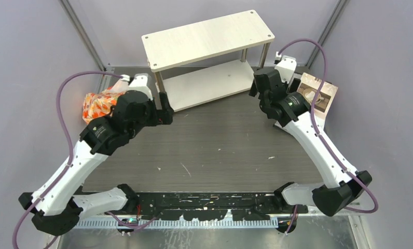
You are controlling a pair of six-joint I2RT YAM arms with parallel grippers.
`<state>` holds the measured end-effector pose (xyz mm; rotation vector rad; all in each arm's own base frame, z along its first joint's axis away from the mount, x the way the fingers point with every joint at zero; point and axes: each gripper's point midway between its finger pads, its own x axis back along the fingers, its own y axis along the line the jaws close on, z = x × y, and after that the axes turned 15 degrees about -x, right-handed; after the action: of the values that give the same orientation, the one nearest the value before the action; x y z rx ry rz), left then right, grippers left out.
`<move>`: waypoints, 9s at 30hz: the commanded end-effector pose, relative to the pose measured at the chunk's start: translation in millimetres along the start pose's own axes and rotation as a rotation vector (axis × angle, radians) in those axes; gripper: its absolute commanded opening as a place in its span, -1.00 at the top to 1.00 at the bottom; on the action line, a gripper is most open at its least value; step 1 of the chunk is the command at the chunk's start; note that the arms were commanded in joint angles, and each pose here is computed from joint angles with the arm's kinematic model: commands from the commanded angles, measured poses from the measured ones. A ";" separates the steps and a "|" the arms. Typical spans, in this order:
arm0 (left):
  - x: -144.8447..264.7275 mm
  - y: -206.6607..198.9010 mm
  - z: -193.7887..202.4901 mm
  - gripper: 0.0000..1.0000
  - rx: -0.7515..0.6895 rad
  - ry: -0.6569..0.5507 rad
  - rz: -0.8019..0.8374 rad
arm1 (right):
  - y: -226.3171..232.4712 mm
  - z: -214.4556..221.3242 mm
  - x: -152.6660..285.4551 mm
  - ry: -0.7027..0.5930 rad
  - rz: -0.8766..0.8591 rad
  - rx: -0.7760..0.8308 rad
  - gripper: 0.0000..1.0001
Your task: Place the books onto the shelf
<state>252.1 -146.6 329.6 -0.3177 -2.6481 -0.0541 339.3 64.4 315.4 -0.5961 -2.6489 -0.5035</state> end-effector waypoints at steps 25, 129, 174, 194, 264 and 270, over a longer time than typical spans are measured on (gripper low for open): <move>-55.2 -254.9 -12.9 -0.84 -0.062 0.022 0.568 | -159.4 -73.4 37.4 -0.244 0.297 -0.285 -0.68; -238.0 -380.6 -18.3 -0.88 0.135 -0.108 0.966 | -238.2 25.9 -82.3 -0.249 0.220 -0.976 0.00; -217.5 -382.4 -33.4 -0.99 0.335 -0.048 1.208 | -197.7 27.1 -30.5 -0.142 0.053 -1.021 0.98; -219.9 -419.2 4.7 -0.99 0.310 0.068 1.310 | -181.3 34.9 -17.0 -0.064 -0.010 -0.996 0.98; -150.8 -227.4 -42.9 0.34 0.573 0.040 0.989 | -99.2 20.2 8.9 0.109 -0.237 -0.846 -0.30; -149.3 -187.2 -36.4 0.34 0.620 0.031 0.915 | -38.1 41.1 -6.8 0.183 -0.339 -0.785 -0.30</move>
<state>354.2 -390.3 262.6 -1.1932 -2.0309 0.9388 288.3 27.4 255.6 -0.3594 -2.2542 -1.6088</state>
